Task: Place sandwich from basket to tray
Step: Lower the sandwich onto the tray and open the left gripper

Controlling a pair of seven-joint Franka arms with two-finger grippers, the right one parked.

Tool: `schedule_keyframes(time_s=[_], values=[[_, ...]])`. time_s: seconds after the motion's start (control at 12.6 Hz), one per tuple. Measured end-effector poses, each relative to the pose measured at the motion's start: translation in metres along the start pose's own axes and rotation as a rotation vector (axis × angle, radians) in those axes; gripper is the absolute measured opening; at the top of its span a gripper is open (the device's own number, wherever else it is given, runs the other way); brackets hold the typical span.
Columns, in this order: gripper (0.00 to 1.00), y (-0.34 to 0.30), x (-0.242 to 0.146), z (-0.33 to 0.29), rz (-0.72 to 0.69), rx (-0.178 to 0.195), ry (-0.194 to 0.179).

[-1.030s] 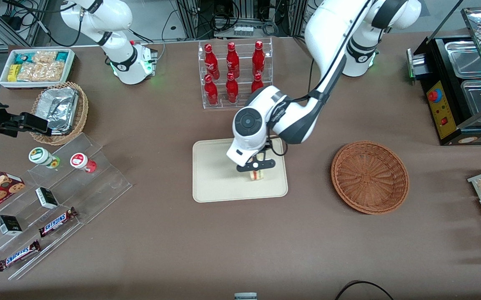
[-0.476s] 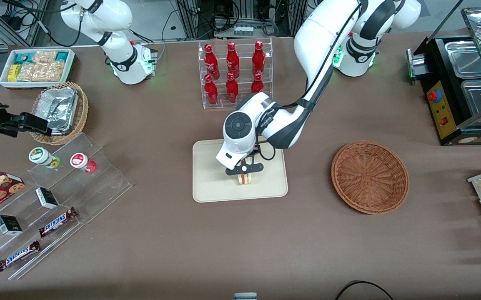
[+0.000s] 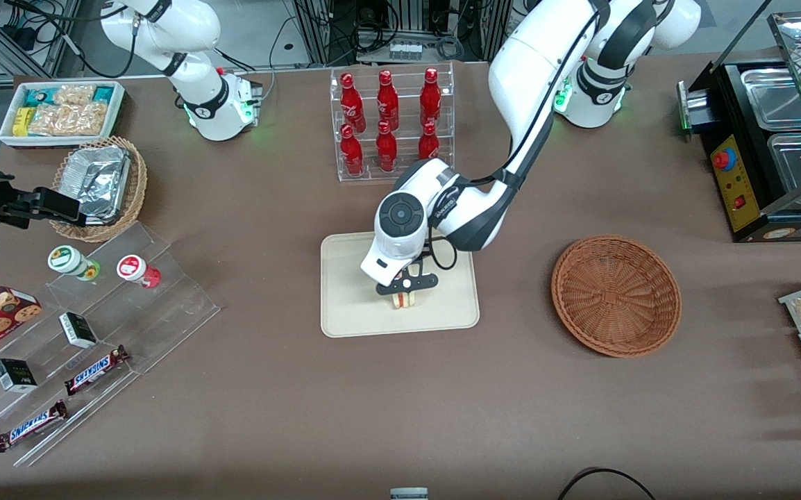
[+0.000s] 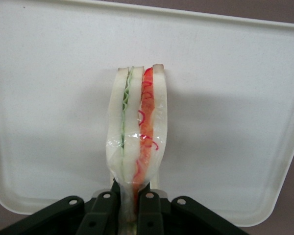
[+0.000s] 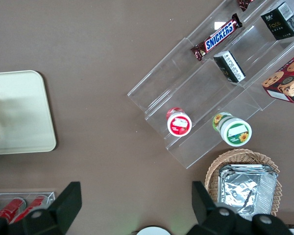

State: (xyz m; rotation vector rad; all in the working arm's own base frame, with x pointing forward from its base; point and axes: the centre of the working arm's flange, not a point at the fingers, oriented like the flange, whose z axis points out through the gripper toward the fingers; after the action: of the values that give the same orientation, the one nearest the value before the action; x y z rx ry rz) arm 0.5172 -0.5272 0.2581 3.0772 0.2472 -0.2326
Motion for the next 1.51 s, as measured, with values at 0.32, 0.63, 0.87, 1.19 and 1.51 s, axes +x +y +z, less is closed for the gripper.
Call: schedule_keyframes(time_s=[0.32,0.63,0.87,1.19,1.51], values=[[0.15,0.000,0.002,0.006,-0.027,-0.007,0.007],[0.15,0.002,0.005,0.009,-0.082,-0.026,0.021],[0.14,0.001,0.006,0.015,-0.085,-0.019,0.017],[0.45,0.000,0.007,0.020,-0.079,-0.008,0.022],[0.92,0.004,0.006,0.013,-0.075,-0.018,0.030]])
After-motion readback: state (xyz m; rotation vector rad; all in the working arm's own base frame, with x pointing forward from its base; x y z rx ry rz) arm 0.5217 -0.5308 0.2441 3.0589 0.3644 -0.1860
